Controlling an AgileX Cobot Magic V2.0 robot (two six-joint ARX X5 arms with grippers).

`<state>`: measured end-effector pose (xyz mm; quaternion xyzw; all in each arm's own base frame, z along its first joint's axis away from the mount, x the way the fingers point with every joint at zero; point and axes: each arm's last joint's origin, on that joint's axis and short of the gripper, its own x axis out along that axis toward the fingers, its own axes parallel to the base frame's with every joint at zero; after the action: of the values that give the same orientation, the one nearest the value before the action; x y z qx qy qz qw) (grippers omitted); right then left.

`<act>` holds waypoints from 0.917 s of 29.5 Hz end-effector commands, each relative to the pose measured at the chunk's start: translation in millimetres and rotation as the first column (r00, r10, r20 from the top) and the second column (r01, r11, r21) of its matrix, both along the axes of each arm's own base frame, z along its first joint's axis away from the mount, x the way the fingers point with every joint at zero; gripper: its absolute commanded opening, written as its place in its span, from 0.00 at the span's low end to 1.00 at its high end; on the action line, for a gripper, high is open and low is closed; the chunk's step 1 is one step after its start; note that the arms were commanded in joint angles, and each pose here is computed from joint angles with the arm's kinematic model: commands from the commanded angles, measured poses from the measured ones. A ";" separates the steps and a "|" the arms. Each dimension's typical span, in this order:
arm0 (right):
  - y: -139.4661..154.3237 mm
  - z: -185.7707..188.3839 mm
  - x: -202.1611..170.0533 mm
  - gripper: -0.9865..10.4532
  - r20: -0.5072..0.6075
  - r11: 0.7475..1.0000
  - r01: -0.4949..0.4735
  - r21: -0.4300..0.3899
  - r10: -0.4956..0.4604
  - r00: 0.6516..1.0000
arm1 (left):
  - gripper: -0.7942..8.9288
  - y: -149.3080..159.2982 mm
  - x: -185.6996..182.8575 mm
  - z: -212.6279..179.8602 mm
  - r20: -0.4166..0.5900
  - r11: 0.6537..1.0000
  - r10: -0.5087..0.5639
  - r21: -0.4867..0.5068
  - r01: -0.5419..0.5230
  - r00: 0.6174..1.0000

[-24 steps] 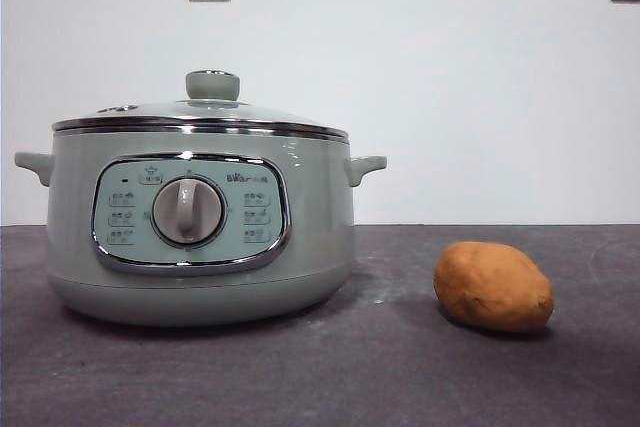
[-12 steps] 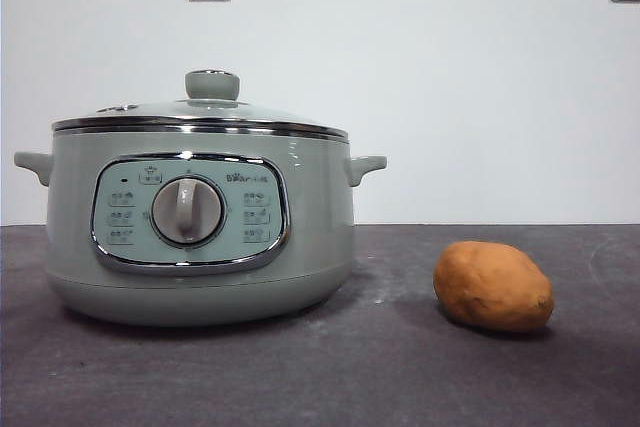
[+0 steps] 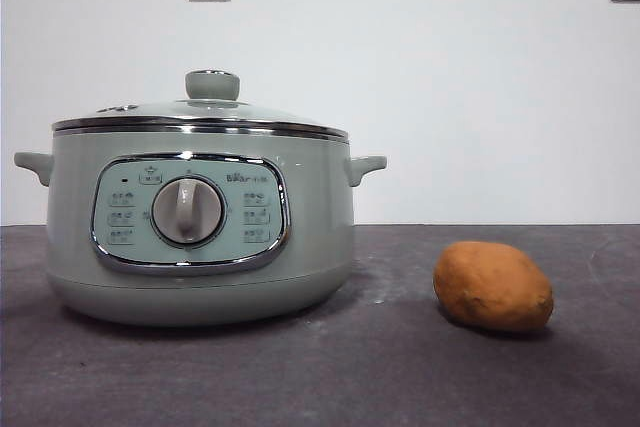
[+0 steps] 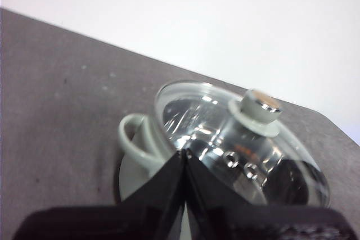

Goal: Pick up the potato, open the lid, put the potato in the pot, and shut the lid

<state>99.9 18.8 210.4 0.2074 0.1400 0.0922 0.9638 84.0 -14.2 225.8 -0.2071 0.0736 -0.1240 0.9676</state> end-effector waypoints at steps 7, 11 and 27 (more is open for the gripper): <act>6.9 56.0 23.7 0.08 -0.021 0.987 -0.128 -0.098 0.126 0.992 | 0.08 -4.2 14.5 48.9 -0.045 0.990 -0.102 0.090 0.106 0.994; 13.2 69.5 40.5 0.09 -0.110 0.960 -0.263 -0.095 0.252 0.961 | 0.08 -8.3 30.2 64.3 -0.122 0.973 -0.191 0.109 0.204 0.974; 25.6 62.2 80.2 0.58 -0.292 0.880 -0.473 -0.046 0.441 0.849 | 0.28 -20.3 74.5 68.2 -0.277 0.890 -0.440 -0.011 0.456 0.854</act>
<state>179.2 43.8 271.2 0.1271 0.3262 0.2779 0.8945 158.6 -34.5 291.0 -0.1801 0.2640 -0.3090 0.8957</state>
